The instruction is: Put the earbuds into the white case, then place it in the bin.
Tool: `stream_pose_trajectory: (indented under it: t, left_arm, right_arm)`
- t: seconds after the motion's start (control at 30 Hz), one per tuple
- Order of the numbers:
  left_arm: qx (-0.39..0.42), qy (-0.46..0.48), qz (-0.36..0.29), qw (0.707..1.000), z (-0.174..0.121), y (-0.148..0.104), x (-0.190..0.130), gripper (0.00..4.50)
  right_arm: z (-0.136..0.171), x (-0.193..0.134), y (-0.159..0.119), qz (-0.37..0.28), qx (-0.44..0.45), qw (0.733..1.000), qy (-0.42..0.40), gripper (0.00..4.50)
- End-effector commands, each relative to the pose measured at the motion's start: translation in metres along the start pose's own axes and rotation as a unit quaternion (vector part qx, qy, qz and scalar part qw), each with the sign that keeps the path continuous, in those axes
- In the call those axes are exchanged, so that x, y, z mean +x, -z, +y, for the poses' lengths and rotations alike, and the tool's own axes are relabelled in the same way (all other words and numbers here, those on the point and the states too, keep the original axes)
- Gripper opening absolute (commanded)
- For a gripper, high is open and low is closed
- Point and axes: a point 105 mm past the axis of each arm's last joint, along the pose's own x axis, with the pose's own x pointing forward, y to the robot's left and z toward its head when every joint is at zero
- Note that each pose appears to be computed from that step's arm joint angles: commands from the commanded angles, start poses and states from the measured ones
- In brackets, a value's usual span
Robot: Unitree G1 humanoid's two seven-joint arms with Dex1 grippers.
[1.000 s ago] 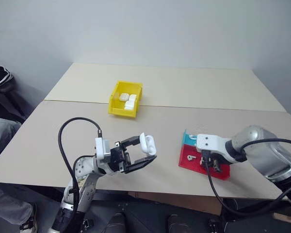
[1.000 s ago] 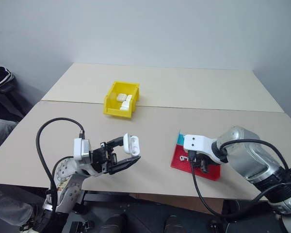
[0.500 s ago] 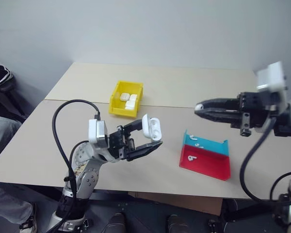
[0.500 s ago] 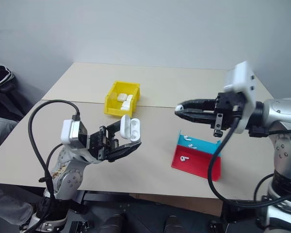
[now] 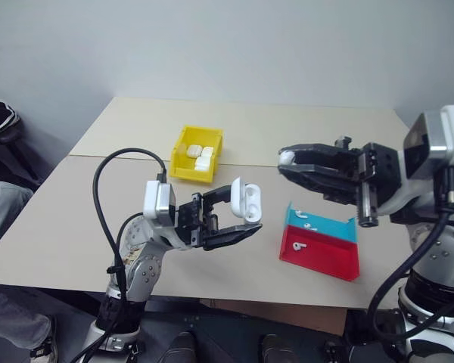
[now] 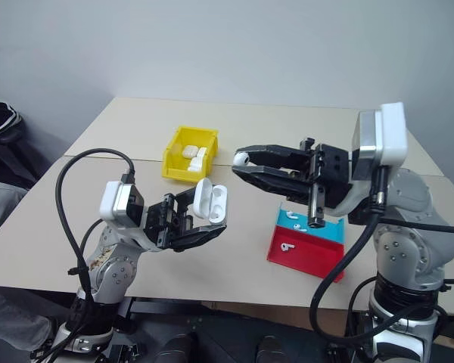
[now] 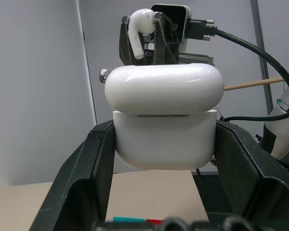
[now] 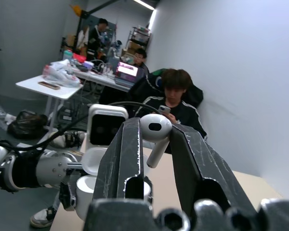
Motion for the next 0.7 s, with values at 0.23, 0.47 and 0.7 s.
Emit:
stream_pose_trajectory:
  t: [0.23,0.47,0.7]
  left_arm:
    - [0.003,0.030,0.000,1.000,-0.008,-0.004,0.008,2.77]
    - [0.006,0.037,0.006,0.999,-0.011,-0.005,0.008,2.77]
    - [0.010,0.041,0.021,0.999,-0.012,-0.003,0.007,2.77]
  right_arm:
    - [0.008,0.006,0.006,-0.013,-0.024,0.999,-0.023,0.66]
    - [0.009,0.005,0.017,-0.006,-0.037,0.999,-0.024,0.66]
    - [0.008,0.002,0.026,0.005,-0.043,0.999,-0.019,0.66]
